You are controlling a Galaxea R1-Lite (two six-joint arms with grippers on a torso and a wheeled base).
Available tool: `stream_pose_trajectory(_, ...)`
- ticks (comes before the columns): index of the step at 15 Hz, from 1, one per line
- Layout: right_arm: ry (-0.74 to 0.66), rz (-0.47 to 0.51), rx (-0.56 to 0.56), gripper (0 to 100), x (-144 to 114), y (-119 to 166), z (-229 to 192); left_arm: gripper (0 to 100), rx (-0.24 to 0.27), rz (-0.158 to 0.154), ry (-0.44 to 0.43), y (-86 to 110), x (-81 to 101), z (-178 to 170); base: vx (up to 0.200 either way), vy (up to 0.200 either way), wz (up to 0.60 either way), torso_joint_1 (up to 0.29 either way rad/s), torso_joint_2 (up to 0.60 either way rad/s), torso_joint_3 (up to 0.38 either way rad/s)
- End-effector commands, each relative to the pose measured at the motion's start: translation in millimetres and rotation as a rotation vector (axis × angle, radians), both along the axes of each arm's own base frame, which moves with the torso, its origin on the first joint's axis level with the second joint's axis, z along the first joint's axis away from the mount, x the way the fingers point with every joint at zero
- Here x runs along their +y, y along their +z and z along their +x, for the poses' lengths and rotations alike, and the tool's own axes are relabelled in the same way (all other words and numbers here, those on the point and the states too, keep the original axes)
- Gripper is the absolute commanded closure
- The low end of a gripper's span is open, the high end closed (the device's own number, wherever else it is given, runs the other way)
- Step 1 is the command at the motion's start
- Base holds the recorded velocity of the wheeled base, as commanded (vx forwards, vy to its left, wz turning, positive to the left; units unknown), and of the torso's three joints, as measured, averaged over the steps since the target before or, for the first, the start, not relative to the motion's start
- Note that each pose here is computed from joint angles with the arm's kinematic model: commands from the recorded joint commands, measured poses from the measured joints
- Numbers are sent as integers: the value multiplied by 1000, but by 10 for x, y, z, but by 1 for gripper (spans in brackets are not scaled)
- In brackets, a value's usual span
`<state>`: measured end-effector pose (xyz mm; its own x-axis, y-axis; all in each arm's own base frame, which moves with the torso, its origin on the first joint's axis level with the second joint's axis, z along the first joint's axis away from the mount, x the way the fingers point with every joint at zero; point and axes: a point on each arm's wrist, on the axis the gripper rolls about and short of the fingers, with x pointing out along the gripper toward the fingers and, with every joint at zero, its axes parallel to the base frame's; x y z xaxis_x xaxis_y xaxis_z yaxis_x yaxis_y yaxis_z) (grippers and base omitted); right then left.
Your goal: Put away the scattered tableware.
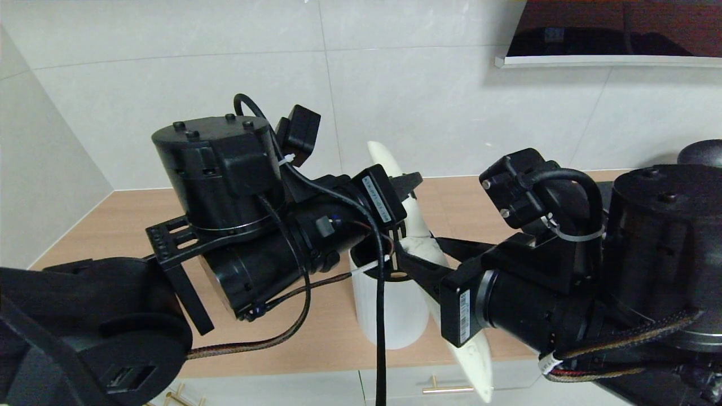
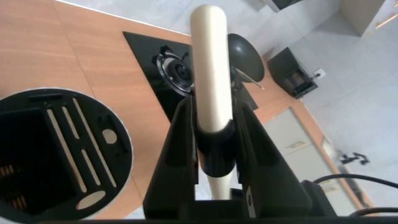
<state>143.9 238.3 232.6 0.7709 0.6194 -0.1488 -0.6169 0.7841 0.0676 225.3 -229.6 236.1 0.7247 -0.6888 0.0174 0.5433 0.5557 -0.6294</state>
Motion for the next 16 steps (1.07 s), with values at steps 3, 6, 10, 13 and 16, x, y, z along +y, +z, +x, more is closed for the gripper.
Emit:
stream_pose_trajectory(3, 11, 13, -9, 100, 8, -5, -29, 100, 1, 2, 2, 2, 4, -3, 0, 0, 0, 0, 0, 0)
stream_pose_trajectory(6, 11, 14, -10, 100, 0, -3, -33, 100, -1, 0, 4, 11, 6, -5, 0, 0, 0, 0, 0, 0)
stream_pose_trajectory(10, 11, 37, -21, 0, 2, 19, -32, 100, -4, -4, 7, 49, 33, -30, 0, 0, 0, 0, 0, 0)
stream_pose_trajectory(13, 9, 65, -37, 0, -62, 93, -63, 100, -26, -26, 7, 226, 155, -149, 0, 0, 0, 0, 0, 0)
stream_pose_trajectory(16, -21, 130, -79, 0, -299, 299, -95, 100, -40, -28, 7, 405, 302, -293, 0, 0, 0, 0, 0, 0)
